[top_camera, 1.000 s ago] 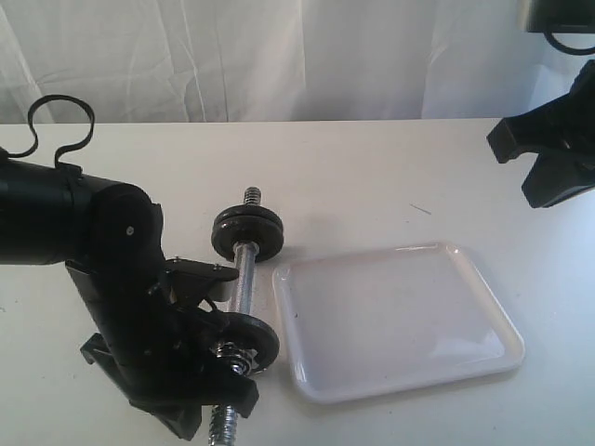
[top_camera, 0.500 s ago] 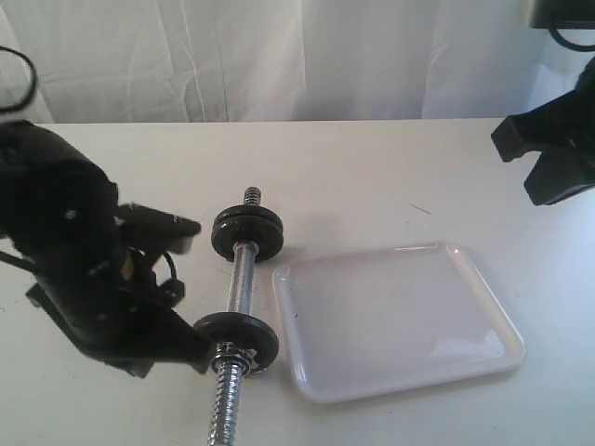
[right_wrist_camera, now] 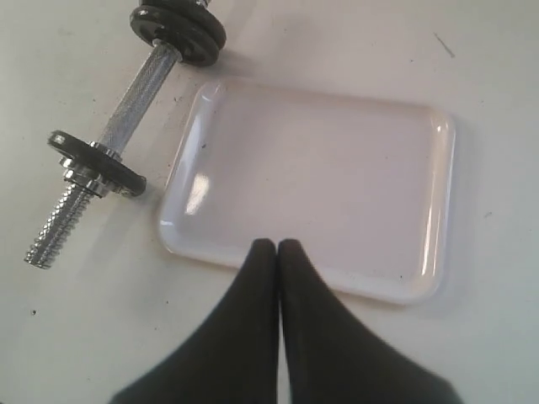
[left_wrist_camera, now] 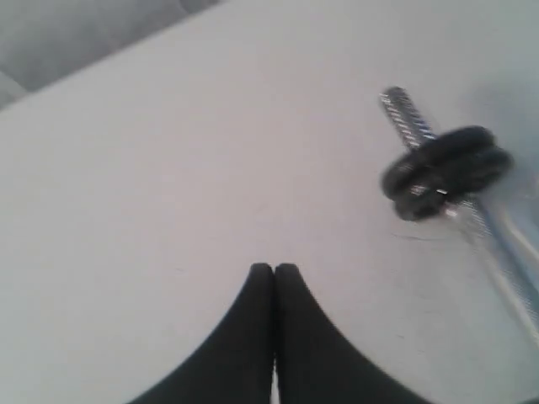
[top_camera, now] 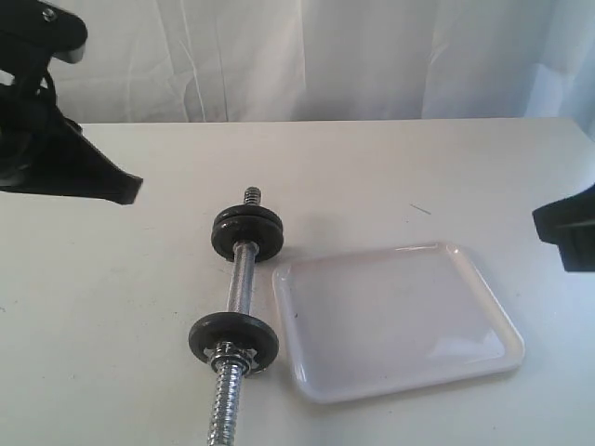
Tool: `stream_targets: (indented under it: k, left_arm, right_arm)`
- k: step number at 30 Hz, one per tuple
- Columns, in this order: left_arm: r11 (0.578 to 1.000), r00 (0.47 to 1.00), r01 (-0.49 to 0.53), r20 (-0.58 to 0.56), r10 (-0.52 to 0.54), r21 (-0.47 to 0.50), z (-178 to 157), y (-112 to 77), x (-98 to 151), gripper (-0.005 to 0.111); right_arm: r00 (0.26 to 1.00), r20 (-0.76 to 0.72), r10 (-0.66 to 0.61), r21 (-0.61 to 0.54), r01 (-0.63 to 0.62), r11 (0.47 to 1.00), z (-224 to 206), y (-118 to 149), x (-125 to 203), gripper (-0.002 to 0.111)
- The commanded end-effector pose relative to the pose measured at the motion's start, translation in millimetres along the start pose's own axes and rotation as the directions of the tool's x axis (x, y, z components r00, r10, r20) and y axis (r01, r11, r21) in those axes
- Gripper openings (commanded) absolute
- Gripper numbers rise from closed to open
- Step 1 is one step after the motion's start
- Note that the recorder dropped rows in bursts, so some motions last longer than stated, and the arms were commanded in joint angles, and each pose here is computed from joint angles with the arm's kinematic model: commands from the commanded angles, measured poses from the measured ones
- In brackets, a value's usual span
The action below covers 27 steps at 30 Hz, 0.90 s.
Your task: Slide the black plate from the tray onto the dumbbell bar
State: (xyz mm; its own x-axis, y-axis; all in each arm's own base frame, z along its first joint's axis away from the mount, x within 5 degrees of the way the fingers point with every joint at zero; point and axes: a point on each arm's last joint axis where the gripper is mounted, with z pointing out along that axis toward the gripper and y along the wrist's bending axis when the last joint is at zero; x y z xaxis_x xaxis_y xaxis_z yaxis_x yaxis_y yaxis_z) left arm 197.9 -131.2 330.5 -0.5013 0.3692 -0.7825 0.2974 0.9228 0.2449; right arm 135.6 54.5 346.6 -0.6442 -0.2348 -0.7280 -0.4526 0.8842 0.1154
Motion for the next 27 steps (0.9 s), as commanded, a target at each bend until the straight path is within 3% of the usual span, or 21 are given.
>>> stream_targets:
  k: [1, 5, 14, 18, 22, 24, 27]
  left_arm:
    - [0.985, 0.999, -0.034, -0.017, 0.032, -0.17, -4.4, 16.3, 1.8, 0.0]
    - [0.972, 0.997, -0.041, -0.076, 0.024, -0.233, -5.8, 22.2, 7.1, 0.0]
    - [0.97, 0.996, -0.039, -0.082, 0.02, -0.239, -6.0, 22.8, 7.6, 0.0]
    - [0.922, 0.995, -0.09, -0.066, 0.07, -0.378, -19.2, 41.0, 5.7, 0.0]
    - [0.924, 1.0, 0.003, -0.019, -0.011, -0.382, -44.0, 57.8, 11.8, 0.0]
    - [0.933, 0.995, 0.103, 0.024, -0.101, -0.345, -54.3, 69.0, 14.8, 0.0]
    - [0.912, 0.955, 0.297, 0.102, -0.279, -0.282, -66.9, 88.3, 19.8, 0.0]
  right_arm:
    - [0.999, 0.043, -0.017, 0.006, 0.017, 1.0, -7.2, 2.8, 10.9, 0.0]
    - [0.998, 0.066, -0.024, 0.009, 0.023, 1.0, -13.0, 4.5, 12.3, 0.0]
    - [0.997, 0.071, -0.024, 0.008, 0.023, 1.0, -14.1, 4.9, 12.5, 0.0]
    - [0.997, 0.073, -0.022, 0.007, 0.022, 1.0, -14.1, 5.0, 12.3, 0.0]
    - [0.997, 0.078, -0.022, 0.008, 0.022, 1.0, -14.2, 4.9, 11.8, 0.0]
    - [0.996, 0.082, -0.018, 0.004, 0.018, 1.0, -14.2, 5.3, 11.5, 0.0]
    - [0.996, 0.082, -0.017, 0.002, 0.017, 1.0, -14.2, 5.4, 11.5, 0.0]
